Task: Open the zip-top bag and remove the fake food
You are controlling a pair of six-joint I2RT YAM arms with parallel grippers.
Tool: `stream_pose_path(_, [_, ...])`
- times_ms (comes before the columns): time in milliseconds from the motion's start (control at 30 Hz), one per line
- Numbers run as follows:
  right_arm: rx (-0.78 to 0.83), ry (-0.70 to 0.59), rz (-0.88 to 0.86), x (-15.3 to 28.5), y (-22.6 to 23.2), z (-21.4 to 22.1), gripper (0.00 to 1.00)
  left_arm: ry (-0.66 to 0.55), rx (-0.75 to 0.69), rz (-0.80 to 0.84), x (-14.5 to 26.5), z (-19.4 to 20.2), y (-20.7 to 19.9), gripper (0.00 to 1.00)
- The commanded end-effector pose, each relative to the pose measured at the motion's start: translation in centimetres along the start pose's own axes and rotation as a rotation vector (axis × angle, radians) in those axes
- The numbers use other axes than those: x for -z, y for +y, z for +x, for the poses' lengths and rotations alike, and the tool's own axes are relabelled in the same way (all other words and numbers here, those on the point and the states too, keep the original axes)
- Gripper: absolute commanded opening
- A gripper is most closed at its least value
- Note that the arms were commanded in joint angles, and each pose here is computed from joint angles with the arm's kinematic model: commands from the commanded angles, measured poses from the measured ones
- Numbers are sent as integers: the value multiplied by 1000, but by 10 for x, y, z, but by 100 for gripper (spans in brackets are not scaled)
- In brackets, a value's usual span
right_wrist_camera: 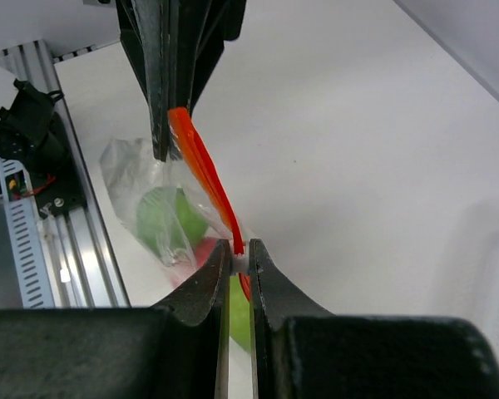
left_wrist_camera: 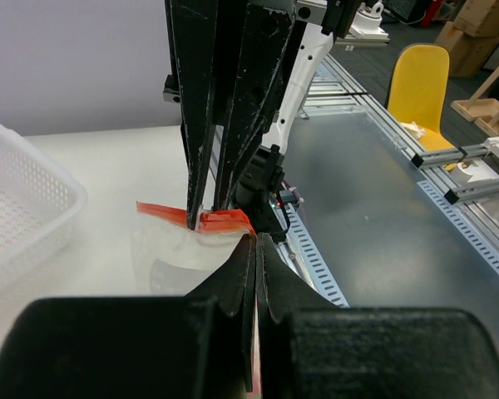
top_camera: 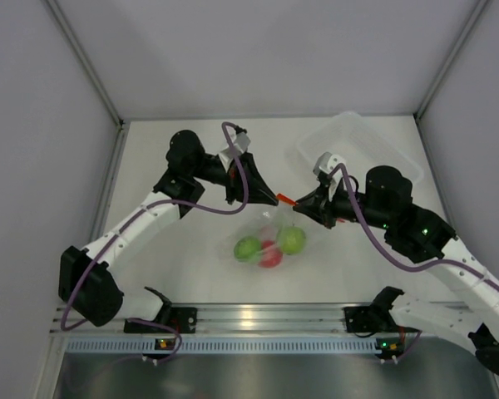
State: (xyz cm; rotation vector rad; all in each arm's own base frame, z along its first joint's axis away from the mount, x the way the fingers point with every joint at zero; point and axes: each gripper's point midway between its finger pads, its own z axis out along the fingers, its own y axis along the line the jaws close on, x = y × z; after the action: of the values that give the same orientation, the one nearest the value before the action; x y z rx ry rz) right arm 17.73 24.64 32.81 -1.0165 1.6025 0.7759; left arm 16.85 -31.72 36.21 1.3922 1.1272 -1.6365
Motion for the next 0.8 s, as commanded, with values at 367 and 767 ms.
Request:
stream_pose_path(367, [55,91,179,11,-35,27,0,-18,-52,-138,60,-32,44,0])
stream_pose_path(767, [-10,139,236,16,-44,49,0,-83,-50,-336,98,-43,87,0])
